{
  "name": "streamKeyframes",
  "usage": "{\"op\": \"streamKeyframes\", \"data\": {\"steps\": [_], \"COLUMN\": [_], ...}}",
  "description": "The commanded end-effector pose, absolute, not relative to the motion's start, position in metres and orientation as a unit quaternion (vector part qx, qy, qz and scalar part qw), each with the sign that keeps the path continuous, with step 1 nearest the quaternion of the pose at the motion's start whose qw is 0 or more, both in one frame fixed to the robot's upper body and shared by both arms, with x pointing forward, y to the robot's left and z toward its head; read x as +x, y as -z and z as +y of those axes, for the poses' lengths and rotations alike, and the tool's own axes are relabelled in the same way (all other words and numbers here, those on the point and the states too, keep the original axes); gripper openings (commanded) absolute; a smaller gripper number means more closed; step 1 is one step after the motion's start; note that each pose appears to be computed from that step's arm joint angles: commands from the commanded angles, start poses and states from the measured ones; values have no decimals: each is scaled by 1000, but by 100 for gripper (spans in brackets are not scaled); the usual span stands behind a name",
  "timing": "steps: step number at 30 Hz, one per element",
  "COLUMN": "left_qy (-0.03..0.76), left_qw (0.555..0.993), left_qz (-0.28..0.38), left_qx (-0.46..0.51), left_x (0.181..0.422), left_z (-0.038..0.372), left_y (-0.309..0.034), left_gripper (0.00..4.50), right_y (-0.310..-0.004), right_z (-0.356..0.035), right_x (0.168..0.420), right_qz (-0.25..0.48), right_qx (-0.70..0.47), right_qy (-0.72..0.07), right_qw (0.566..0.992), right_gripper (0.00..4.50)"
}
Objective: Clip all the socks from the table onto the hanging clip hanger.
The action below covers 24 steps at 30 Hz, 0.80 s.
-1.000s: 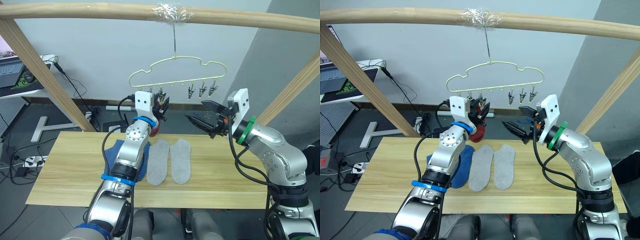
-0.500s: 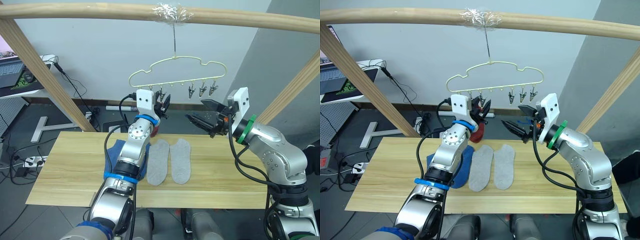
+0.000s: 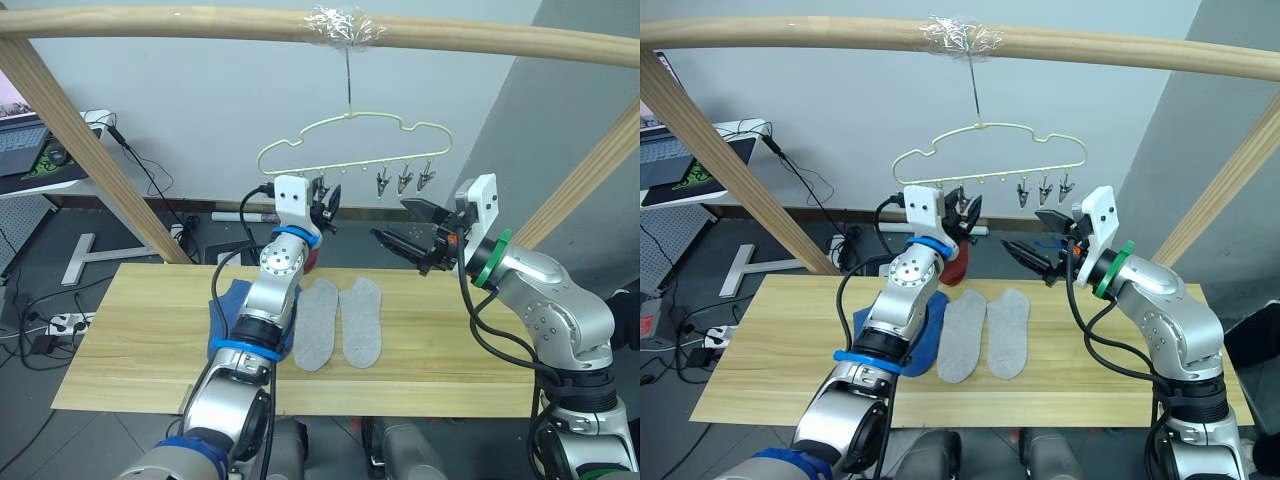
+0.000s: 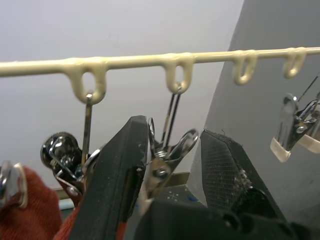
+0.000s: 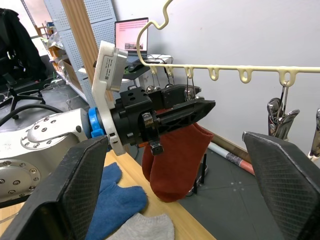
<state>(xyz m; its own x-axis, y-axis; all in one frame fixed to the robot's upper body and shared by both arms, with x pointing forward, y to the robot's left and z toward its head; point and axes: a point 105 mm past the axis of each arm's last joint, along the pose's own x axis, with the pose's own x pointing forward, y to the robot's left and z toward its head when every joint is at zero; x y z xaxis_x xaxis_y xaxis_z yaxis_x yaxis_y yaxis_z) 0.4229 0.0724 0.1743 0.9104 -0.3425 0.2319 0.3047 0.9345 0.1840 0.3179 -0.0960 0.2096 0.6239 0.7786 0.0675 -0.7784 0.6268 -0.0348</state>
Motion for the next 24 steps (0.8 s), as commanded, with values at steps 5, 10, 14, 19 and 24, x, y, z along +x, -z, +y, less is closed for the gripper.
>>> {"op": "streamKeyframes", "data": {"steps": [5, 10, 14, 19, 24], "left_qy": [169, 170, 170, 170, 190], "left_qw": [968, 968, 968, 968, 971], "left_qz": [-168, -171, -172, -169, -143], "left_qx": [73, 71, 69, 68, 4], "left_x": [422, 421, 421, 420, 419], "left_z": [69, 71, 73, 76, 79], "left_y": [-194, -195, -195, -192, -190], "left_gripper": [198, 83, 9, 6, 6], "right_y": [-228, -227, -226, -225, -201], "right_z": [-94, -94, -93, -87, -83], "right_x": [311, 311, 311, 310, 316], "right_qz": [-72, -70, -69, -72, -32], "right_qx": [-15, -15, -12, 0, -24], "right_qy": [-439, -438, -439, -446, -424], "right_qw": [896, 896, 896, 892, 905], "right_gripper": [450, 450, 450, 450, 450]}}
